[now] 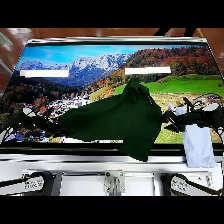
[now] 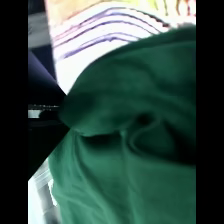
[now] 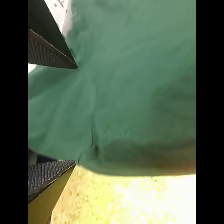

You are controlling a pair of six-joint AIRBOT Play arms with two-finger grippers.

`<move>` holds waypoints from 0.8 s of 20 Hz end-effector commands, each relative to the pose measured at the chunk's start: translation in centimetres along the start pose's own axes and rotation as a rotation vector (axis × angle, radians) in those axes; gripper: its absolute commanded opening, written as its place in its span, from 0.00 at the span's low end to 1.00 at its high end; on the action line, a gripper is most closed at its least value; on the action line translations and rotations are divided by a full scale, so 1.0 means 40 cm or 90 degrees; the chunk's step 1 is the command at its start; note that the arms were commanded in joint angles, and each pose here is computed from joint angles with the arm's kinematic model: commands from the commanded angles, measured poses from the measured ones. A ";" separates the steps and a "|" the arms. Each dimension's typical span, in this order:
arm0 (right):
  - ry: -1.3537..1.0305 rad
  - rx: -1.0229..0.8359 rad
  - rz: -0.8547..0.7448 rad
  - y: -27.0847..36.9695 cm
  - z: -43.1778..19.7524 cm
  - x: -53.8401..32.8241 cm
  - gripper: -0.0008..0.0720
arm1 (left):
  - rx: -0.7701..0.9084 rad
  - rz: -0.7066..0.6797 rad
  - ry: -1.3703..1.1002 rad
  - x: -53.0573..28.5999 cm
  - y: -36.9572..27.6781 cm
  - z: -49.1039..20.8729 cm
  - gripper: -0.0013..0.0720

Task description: Fold the shirts.

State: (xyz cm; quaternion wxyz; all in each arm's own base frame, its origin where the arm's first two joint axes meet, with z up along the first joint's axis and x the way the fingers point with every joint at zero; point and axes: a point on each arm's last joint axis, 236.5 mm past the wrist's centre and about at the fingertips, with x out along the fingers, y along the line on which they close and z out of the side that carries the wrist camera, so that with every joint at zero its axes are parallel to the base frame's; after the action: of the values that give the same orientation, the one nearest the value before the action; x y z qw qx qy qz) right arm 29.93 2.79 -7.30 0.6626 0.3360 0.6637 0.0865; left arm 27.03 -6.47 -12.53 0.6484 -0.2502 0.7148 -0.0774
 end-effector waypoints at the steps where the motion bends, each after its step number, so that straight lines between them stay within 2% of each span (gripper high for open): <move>1: 0.012 0.025 0.000 -0.024 -0.011 0.036 0.94 | 0.030 -0.010 -0.032 -0.045 -0.031 0.017 0.07; 7: 0.001 0.076 -0.001 -0.059 0.008 0.086 0.94 | 0.035 -0.042 -0.074 -0.087 -0.080 0.033 0.07; 9: 0.018 0.064 -0.011 -0.052 -0.010 0.123 0.94 | 0.042 -0.050 -0.076 -0.088 -0.087 0.035 0.07; 10: 0.021 0.048 -0.020 -0.042 -0.016 0.148 0.91 | 0.041 -0.054 -0.077 -0.088 -0.091 0.035 0.08; 11: 0.018 0.023 -0.031 -0.024 -0.014 0.171 0.72 | 0.041 -0.059 -0.078 -0.089 -0.095 0.036 0.08; 12: 0.008 -0.003 -0.035 0.001 -0.006 0.183 0.27 | 0.050 -0.060 -0.082 -0.092 -0.099 0.037 0.07; 13: -0.001 -0.018 -0.024 0.039 0.003 0.178 0.11 | 0.068 -0.056 -0.098 -0.106 -0.102 0.046 0.07; 16: -0.085 -0.162 0.028 0.208 0.065 0.038 0.10 | 0.141 -0.032 -0.233 -0.256 -0.154 0.120 0.07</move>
State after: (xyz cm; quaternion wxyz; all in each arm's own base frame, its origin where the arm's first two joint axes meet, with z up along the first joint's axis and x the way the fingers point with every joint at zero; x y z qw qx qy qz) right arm 32.68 7.52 -9.35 0.6925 0.3030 0.6457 0.1081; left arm 31.20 -7.09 -5.40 0.7356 -0.2375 0.6225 -0.1223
